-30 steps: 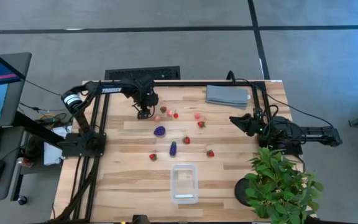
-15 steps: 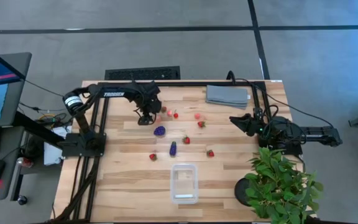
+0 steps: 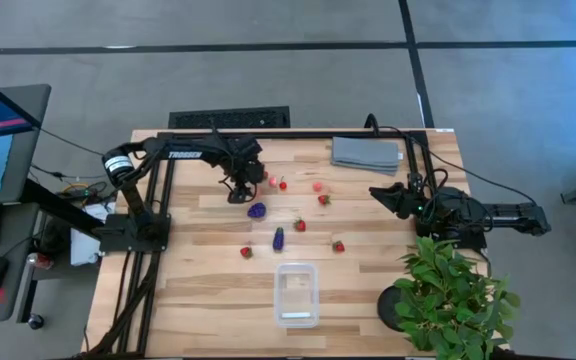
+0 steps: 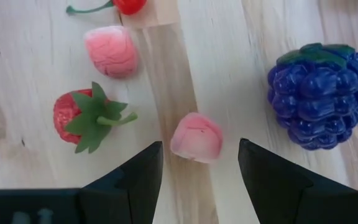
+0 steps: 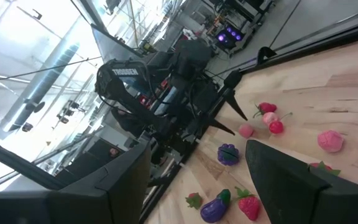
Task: Pick and placing Produce into tupperware
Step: Put the pink peach into the transparent bin
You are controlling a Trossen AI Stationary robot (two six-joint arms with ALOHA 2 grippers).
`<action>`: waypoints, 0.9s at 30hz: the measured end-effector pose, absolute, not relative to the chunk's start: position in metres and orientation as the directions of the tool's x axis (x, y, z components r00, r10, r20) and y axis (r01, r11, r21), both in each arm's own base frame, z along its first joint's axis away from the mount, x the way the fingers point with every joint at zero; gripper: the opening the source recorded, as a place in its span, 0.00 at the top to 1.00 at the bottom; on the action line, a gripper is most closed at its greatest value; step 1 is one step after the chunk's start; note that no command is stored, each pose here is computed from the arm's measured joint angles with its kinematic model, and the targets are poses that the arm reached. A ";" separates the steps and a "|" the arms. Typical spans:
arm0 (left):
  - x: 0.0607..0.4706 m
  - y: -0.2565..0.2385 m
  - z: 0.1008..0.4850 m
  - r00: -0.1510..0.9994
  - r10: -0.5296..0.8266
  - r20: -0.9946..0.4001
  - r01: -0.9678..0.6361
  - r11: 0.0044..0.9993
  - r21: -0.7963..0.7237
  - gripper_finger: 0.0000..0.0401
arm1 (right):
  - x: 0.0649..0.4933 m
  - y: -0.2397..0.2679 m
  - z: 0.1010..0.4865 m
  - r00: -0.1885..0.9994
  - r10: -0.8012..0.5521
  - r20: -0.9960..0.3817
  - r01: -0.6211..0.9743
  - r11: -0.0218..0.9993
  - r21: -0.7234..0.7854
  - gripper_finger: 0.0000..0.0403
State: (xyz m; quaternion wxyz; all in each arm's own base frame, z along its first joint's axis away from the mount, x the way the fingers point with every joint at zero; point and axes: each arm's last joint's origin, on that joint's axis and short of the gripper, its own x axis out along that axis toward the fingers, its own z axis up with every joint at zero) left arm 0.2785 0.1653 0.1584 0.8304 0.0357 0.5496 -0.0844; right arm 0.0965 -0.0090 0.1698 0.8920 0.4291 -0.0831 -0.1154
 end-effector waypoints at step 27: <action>0.279 0.153 0.145 0.354 -0.059 -0.933 0.137 0.991 -0.010 0.46 | 0.097 -0.009 0.170 0.960 -0.277 0.049 0.134 0.605 0.785 0.29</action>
